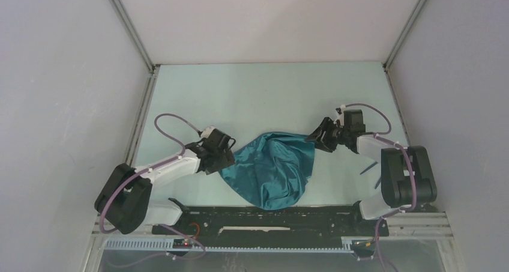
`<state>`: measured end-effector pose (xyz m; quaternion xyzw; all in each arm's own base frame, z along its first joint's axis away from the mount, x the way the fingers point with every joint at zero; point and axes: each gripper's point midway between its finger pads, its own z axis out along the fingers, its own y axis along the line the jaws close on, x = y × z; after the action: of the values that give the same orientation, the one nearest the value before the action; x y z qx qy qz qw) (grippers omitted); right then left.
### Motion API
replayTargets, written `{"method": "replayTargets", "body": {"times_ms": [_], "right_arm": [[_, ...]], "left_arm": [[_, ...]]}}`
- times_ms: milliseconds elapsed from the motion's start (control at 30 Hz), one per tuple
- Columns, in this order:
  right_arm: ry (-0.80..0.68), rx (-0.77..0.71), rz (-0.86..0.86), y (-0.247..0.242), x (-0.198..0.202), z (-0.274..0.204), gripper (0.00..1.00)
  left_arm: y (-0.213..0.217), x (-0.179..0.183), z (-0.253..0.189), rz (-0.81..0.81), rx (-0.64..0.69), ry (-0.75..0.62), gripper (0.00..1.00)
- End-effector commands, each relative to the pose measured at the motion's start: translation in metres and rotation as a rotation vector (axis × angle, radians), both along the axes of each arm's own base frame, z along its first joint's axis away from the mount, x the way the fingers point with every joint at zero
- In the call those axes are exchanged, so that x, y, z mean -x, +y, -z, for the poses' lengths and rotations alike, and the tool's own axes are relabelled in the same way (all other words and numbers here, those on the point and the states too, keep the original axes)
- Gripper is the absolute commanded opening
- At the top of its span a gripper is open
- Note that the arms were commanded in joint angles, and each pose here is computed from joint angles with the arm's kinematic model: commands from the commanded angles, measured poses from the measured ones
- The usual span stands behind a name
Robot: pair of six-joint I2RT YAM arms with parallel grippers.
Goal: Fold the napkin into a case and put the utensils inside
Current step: Pick up the crumpled napkin from the corner of the board, then flatten out the crumpled napkin at the center of the board.
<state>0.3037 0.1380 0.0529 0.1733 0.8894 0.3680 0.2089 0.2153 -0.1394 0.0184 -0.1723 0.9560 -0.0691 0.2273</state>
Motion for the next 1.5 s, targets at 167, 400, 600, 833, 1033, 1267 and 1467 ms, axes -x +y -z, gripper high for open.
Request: {"method": "replayTargets", "body": {"times_ms": [167, 400, 600, 833, 1033, 1267, 1467], "right_arm": [[-0.155, -0.115, -0.071, 0.016, -0.053, -0.036, 0.15], [-0.401, -0.02, -0.061, 0.002, -0.063, -0.122, 0.0], [-0.641, 0.062, -0.072, -0.007, -0.025, -0.229, 0.0], [-1.028, 0.066, -0.096, -0.005, 0.073, -0.347, 0.0], [-1.193, 0.024, -0.07, -0.006, 0.106, -0.39, 0.0], [-0.966, 0.089, 0.117, -0.029, -0.008, -0.351, 0.0], [-0.585, 0.112, 0.172, -0.042, -0.13, -0.241, 0.0]], "left_arm": [[0.01, -0.024, 0.017, -0.097, -0.042, 0.018, 0.29], [0.035, -0.077, -0.08, -0.072, -0.111, -0.161, 0.0], [0.045, -0.095, -0.236, 0.063, -0.141, -0.489, 0.0], [0.05, -0.032, -0.391, 0.237, -0.018, -0.955, 0.0], [0.057, 0.0, -0.441, 0.249, 0.039, -1.099, 0.0], [0.069, -0.089, -0.416, 0.068, -0.174, -0.892, 0.0], [0.054, -0.232, -0.315, 0.065, -0.357, -0.517, 0.0]]}}
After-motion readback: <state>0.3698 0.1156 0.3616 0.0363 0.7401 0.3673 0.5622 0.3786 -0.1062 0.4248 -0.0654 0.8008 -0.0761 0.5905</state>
